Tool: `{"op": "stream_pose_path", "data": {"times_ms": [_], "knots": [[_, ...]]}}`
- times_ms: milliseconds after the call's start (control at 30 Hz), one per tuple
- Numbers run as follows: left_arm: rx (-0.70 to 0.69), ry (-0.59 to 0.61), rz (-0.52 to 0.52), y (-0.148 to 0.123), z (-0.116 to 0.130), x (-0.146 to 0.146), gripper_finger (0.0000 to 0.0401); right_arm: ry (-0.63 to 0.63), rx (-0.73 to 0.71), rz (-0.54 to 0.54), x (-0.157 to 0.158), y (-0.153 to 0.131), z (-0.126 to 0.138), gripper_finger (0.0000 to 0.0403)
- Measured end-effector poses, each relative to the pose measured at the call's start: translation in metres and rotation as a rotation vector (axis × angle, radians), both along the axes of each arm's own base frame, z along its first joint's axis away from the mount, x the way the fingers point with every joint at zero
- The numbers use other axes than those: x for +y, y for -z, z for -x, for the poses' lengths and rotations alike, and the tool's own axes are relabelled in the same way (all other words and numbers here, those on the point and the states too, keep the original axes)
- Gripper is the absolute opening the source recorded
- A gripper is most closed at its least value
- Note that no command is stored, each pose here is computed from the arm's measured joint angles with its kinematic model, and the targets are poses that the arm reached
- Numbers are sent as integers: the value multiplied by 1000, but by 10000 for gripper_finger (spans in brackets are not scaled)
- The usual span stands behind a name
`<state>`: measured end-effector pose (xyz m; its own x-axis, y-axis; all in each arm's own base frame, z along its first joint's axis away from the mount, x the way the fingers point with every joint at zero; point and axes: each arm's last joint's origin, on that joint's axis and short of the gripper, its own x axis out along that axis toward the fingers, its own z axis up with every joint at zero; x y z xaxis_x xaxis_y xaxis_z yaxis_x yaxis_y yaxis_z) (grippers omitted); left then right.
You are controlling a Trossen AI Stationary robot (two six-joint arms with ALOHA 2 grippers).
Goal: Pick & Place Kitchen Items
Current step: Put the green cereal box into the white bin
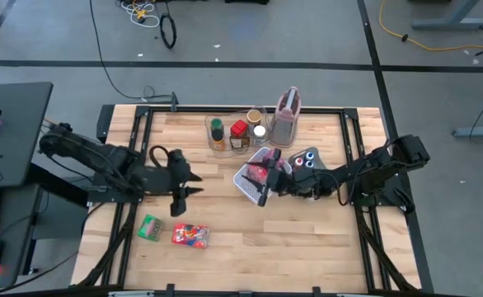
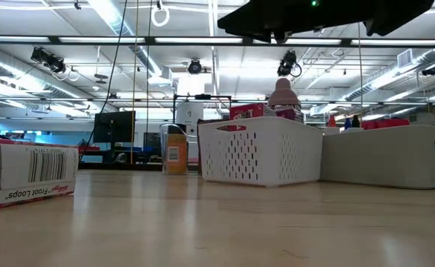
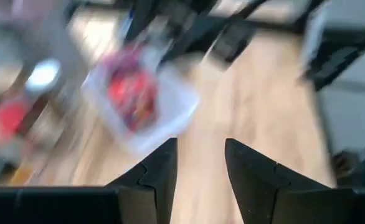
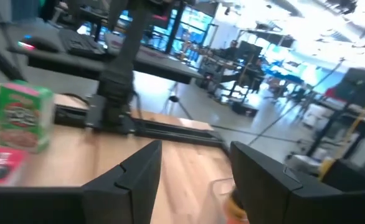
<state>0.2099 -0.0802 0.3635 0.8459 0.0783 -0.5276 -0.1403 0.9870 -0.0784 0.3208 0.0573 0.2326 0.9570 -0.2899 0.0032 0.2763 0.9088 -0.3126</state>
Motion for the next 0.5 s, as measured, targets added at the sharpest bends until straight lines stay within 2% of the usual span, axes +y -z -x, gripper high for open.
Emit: {"op": "stream_pose_path", "data": {"times_ms": [133, 300, 400, 500], "knots": [[283, -164, 64, -3, 0, -1, 148, 41, 6, 51, -13, -1, -2, 201], [631, -343, 212, 14, 3, -4, 182, 79, 19, 54, -25, 0, -4, 201], [829, -495, 302, 28, 5, -8, 209, 90, 40, 58, -29, 2, -4, 201], [932, -593, 431, 36, 5, -16, 233, 88, 40, 57, -31, 2, -4, 201]]}}
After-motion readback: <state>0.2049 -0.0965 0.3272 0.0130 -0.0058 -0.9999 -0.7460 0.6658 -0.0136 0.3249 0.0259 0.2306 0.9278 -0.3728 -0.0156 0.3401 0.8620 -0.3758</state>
